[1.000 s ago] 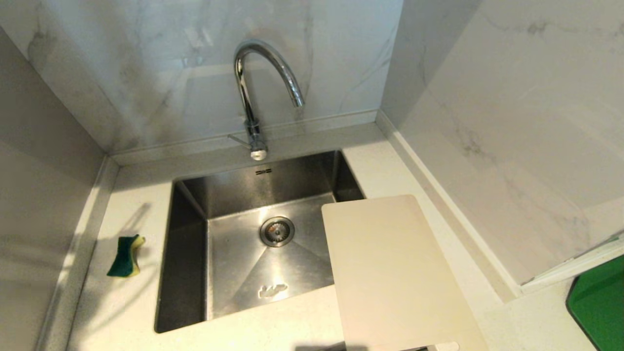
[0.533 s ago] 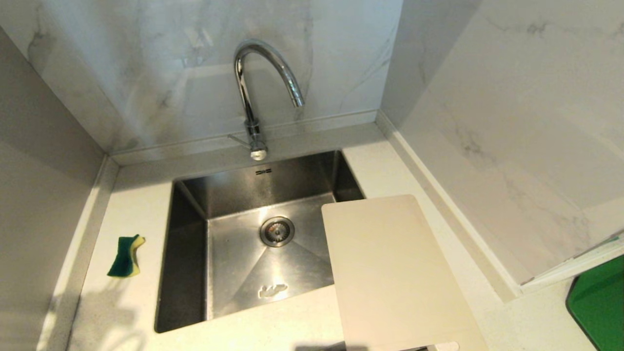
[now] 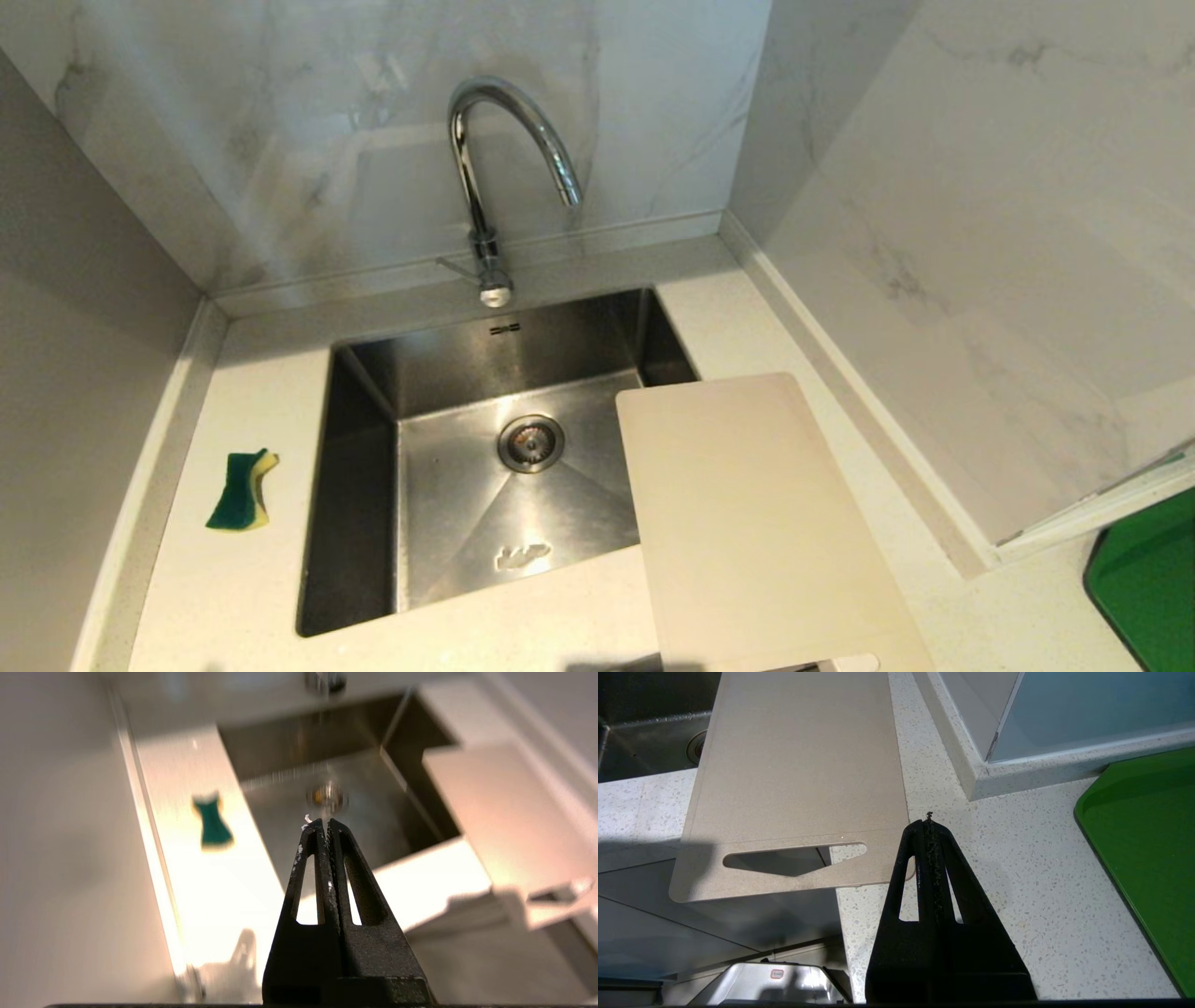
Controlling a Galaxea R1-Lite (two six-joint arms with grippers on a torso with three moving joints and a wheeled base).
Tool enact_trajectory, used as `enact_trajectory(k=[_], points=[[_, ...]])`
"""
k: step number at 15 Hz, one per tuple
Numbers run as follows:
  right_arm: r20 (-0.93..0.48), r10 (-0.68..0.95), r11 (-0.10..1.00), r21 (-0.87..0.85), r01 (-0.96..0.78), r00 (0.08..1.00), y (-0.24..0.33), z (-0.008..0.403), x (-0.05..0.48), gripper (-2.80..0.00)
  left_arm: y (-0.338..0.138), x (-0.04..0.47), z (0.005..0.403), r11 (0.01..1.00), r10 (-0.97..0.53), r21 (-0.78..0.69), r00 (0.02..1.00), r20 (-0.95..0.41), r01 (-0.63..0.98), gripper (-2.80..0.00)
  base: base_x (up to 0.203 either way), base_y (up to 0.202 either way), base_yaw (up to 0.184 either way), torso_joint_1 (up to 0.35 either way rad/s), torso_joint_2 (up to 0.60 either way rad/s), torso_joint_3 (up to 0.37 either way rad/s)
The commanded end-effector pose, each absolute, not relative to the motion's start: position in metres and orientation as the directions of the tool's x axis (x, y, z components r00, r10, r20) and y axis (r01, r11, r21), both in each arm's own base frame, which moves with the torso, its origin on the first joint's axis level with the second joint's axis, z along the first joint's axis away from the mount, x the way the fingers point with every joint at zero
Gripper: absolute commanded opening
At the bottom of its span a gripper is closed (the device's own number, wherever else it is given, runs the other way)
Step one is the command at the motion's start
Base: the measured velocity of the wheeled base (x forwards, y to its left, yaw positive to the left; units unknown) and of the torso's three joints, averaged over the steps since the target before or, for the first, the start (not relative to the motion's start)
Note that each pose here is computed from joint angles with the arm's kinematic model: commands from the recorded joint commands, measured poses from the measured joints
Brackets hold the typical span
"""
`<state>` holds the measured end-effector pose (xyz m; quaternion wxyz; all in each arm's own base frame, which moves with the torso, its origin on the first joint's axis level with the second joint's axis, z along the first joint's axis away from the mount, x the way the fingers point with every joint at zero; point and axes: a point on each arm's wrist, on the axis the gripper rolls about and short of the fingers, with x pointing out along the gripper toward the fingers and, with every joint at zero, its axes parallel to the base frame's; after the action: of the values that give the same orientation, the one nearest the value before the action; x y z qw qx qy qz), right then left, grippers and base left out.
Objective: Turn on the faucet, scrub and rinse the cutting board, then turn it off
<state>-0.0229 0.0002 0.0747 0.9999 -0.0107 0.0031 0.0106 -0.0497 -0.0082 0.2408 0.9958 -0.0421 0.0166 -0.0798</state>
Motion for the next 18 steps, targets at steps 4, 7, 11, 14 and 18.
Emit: enact_trajectory(k=[4, 7, 11, 14, 18], points=[[-0.008, 0.021, 1.0, -0.023, -0.022, 1.0, 0.0, 0.075, -0.023, -2.8, -0.004, -0.03, 0.163, 0.992, -0.107, -0.072, 0.992, -0.06, 0.103, -2.8, 0.0, 0.0, 0.0, 0.0, 0.0, 0.0], [-0.008, 0.023, 1.0, -0.021, -0.023, 1.0, 0.0, 0.075, -0.023, -2.8, -0.003, -0.012, 0.126, 0.996, -0.085, -0.033, 0.995, -0.045, 0.084, -2.8, 0.0, 0.0, 0.0, 0.0, 0.0, 0.0], [-0.008, 0.021, 1.0, -0.021, -0.022, 1.0, 0.0, 0.075, -0.023, -2.8, -0.002, -0.006, 0.095, 0.997, -0.079, 0.004, 0.996, -0.029, 0.079, -2.8, 0.0, 0.0, 0.0, 0.0, 0.0, 0.0], [-0.008, 0.021, 1.0, -0.021, -0.022, 1.0, 0.0, 0.075, -0.023, -2.8, -0.002, -0.019, 0.085, 0.997, -0.069, 0.049, 0.997, 0.039, 0.067, -2.8, 0.0, 0.0, 0.0, 0.0, 0.0, 0.0], [-0.009, 0.02, 1.0, -0.02, -0.02, 1.0, 0.0, 0.074, -0.023, -2.8, -0.001, -0.023, 0.074, 0.998, -0.021, 0.056, 1.0, -0.015, 0.022, -2.8, 0.0, 0.0, 0.0, 0.0, 0.0, 0.0]])
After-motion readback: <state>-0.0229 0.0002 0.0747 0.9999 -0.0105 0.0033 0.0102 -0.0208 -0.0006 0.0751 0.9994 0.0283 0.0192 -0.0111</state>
